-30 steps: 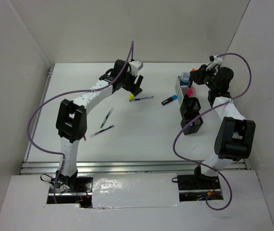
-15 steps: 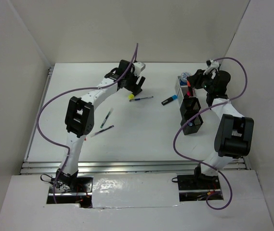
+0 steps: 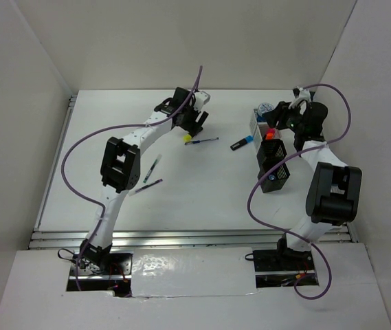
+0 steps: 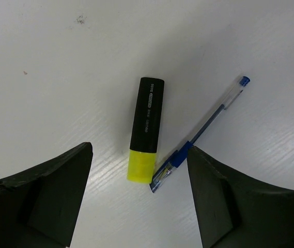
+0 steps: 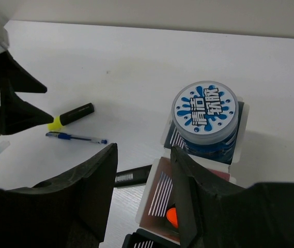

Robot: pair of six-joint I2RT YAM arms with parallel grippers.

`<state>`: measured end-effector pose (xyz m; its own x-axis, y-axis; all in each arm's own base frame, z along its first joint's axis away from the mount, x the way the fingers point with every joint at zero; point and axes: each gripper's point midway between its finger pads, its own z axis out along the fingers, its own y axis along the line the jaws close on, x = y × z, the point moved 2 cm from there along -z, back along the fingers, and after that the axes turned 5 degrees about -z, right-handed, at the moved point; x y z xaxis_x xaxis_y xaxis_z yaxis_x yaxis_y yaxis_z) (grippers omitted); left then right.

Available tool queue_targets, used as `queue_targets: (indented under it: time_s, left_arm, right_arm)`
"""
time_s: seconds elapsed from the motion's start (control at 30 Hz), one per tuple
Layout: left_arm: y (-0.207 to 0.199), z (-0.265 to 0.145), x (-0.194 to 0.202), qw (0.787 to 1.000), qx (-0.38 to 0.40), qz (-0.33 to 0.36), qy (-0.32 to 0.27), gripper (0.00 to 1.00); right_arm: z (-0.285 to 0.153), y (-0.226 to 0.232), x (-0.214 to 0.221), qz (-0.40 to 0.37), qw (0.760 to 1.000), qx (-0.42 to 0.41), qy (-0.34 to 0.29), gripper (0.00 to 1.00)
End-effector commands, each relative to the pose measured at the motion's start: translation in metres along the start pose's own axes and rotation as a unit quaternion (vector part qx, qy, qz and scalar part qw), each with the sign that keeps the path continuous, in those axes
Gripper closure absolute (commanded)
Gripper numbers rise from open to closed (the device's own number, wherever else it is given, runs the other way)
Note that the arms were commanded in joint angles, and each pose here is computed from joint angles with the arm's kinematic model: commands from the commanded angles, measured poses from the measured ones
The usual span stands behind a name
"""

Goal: Sort the stationery into containers
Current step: Pick up the pen from the center of the board.

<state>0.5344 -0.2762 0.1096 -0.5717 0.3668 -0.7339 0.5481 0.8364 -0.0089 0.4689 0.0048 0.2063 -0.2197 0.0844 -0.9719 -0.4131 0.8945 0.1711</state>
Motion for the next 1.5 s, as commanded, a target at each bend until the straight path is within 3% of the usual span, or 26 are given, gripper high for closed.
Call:
queue_targets:
  time_s: [0.0, 0.37, 0.73, 0.83, 0.93, 1.03, 1.2, 1.27, 1.4, 1.47]
  left_arm:
    - [0.004, 0.008, 0.002, 0.999, -0.009, 0.029, 0.011, 0.16]
    - [0.002, 0.038, 0.025, 0.999, 0.008, 0.026, 0.035, 0.22]
    - [-0.008, 0.052, 0.048, 0.997, 0.042, -0.026, 0.067, 0.44]
    - [-0.003, 0.053, 0.048, 0.997, 0.028, -0.037, 0.062, 0.56]
    - [0.007, 0.037, 0.023, 0.997, 0.009, -0.074, 0.021, 0.75]
    - [0.014, 0.006, -0.020, 0.994, -0.003, -0.106, -0.036, 0.80]
    - [0.009, -0.062, -0.079, 0.977, 0.026, -0.179, -0.114, 0.84]
    - [-0.001, -0.091, -0.092, 0.971, 0.034, -0.198, -0.129, 1.00]
    - [-0.025, -0.120, -0.081, 0.962, 0.040, -0.258, -0.084, 1.00]
    - [-0.040, -0.119, -0.057, 0.953, 0.064, -0.292, -0.045, 1.00]
  right_arm:
    - [-0.011, 0.014, -0.055, -0.023, 0.998, -0.023, -0.050, 0.47]
    - [-0.040, 0.051, -0.073, -0.057, 0.994, -0.064, -0.065, 0.47]
    - [-0.053, 0.071, -0.081, -0.087, 0.990, -0.085, -0.067, 0.47]
    - [-0.055, 0.074, -0.080, -0.095, 0.989, -0.088, -0.066, 0.47]
    - [-0.056, 0.082, -0.079, -0.130, 0.985, -0.093, -0.065, 0.47]
    - [-0.059, 0.092, -0.082, -0.163, 0.979, -0.101, -0.067, 0.47]
    - [-0.065, 0.119, -0.072, -0.252, 0.957, -0.134, -0.055, 0.47]
    - [-0.069, 0.140, -0.072, -0.318, 0.933, -0.157, -0.066, 0.47]
    - [-0.082, 0.180, -0.054, -0.413, 0.883, -0.209, -0.078, 0.47]
    - [-0.083, 0.199, -0.041, -0.460, 0.852, -0.234, -0.088, 0.47]
